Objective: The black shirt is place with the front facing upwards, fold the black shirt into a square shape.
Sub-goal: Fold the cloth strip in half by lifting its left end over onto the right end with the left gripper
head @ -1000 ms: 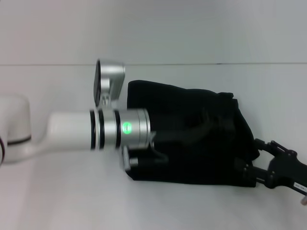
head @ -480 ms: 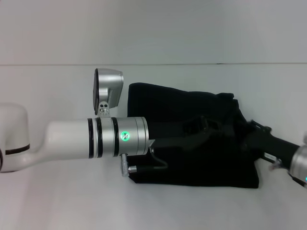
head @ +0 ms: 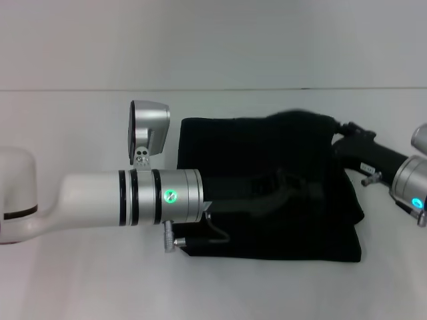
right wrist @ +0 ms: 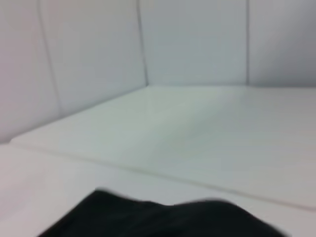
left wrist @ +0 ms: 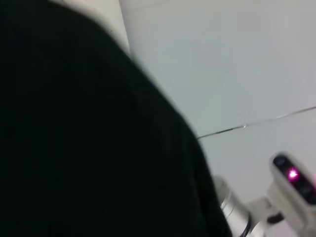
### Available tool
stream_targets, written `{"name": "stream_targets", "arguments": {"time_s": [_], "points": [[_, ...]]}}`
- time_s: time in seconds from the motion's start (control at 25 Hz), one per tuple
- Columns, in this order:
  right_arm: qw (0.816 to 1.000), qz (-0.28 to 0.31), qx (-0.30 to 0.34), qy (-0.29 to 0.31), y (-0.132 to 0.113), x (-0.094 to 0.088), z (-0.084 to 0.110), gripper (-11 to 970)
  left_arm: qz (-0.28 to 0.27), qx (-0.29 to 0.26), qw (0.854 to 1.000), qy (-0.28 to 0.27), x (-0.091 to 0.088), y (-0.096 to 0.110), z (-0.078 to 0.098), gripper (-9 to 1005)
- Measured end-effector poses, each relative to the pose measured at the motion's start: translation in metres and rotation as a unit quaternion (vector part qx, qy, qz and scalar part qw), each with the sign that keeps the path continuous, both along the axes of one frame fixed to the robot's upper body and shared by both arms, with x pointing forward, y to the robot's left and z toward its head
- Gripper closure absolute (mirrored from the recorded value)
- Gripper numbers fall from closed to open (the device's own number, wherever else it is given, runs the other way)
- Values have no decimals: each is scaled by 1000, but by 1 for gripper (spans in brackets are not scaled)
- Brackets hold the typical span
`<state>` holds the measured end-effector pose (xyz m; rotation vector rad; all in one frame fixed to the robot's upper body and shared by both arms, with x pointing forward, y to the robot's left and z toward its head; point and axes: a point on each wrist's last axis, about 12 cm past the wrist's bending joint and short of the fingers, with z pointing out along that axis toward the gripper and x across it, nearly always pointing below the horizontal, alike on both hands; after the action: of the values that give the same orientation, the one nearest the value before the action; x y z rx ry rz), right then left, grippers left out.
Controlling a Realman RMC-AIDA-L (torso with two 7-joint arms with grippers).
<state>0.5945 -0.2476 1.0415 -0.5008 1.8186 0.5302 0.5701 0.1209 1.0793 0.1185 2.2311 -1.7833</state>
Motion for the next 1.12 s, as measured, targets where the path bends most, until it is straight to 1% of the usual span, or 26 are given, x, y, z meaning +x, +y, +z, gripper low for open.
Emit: {"name": "stream_targets", "arguments": {"time_s": [0.16, 0.32, 0.68, 0.76, 0.88, 1.0, 1.12], "points": [[1000, -18, 13, -11, -4, 4, 5, 19, -9, 9, 1000, 2, -3, -1, -3, 963], [999, -26, 14, -14, -8, 6, 7, 19, -10, 34, 999, 1, -4, -3, -9, 963], [999, -44, 16, -10, -15, 2, 3, 18, 43, 118, 992, -15, 6, -9, -30, 962], [999, -50, 16, -8, -17, 1, 2, 18, 48, 125, 991, -14, 6, -10, -32, 962], [997, -69, 25, -4, -25, -4, -2, 18, 49, 126, 991, -15, 6, -11, -32, 956], [994, -98, 48, -6, -36, -11, -4, 18, 42, 110, 993, -15, 5, -12, -29, 950], [987, -136, 78, -14, -52, -22, -7, 18, 19, 85, 996, -25, 2, -16, -22, 870]]}}
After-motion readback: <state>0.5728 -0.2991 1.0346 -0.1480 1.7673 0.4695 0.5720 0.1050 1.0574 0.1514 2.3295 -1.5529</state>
